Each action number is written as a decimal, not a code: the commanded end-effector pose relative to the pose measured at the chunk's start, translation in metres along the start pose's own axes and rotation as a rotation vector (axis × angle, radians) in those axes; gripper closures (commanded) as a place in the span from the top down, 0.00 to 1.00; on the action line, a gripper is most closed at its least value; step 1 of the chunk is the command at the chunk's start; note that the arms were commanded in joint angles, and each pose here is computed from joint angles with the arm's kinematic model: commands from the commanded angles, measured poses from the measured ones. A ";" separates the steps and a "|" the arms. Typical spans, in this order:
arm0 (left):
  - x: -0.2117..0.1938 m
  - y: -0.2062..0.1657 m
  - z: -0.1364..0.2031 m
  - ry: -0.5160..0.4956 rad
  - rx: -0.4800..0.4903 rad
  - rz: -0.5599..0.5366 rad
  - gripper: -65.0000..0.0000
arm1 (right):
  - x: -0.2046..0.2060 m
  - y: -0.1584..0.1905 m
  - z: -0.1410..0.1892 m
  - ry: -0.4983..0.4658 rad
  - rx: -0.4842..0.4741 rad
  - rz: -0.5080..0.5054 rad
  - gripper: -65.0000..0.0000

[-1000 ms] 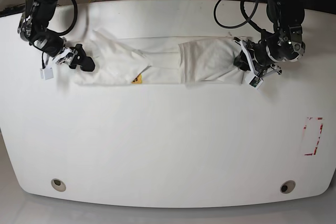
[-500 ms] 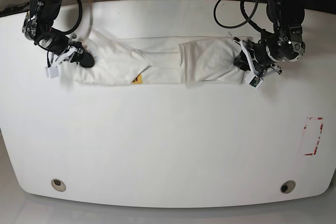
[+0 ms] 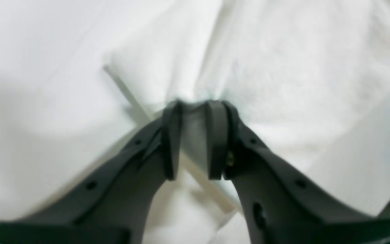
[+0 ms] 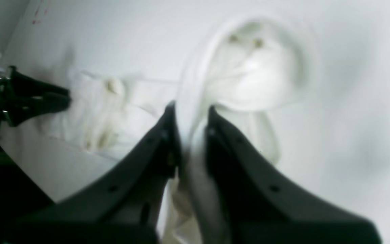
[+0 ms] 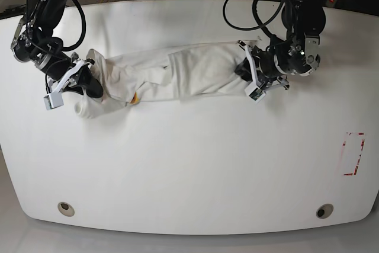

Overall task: Fold the T-shirt properly
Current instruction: 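Grasp both strip ends and fold them toward the middle with both grippers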

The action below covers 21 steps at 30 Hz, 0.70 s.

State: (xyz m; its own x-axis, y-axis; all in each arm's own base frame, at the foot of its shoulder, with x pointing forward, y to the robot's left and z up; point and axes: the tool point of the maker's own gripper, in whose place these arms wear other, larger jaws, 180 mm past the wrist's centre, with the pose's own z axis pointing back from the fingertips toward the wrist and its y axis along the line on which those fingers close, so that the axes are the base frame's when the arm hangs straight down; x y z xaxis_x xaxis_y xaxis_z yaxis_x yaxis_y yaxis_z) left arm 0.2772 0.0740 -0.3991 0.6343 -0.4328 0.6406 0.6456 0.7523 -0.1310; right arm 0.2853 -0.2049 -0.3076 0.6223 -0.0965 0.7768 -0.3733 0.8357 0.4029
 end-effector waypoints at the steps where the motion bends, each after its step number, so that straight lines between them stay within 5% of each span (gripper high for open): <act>1: 0.018 -0.001 -0.001 -0.054 0.010 0.030 0.17 | 0.034 0.021 -0.003 -0.066 0.050 0.107 0.00; 12: 0.044 -0.012 -0.012 -0.106 0.011 0.142 0.18 | 0.051 0.083 -0.011 -0.045 0.161 0.329 0.00; 21: 0.042 -0.016 -0.014 -0.105 0.004 0.151 0.18 | 0.032 0.127 -0.035 0.004 0.305 0.342 0.00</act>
State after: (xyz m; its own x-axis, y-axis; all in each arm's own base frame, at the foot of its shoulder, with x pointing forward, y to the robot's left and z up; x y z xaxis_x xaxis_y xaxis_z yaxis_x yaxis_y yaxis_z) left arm 0.2910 0.0435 -0.3930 0.7064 -0.2825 0.6490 0.5334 0.8152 -0.2256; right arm 0.2756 -0.0902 -0.2683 0.4884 0.1992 0.8496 -0.7200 0.6421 0.2633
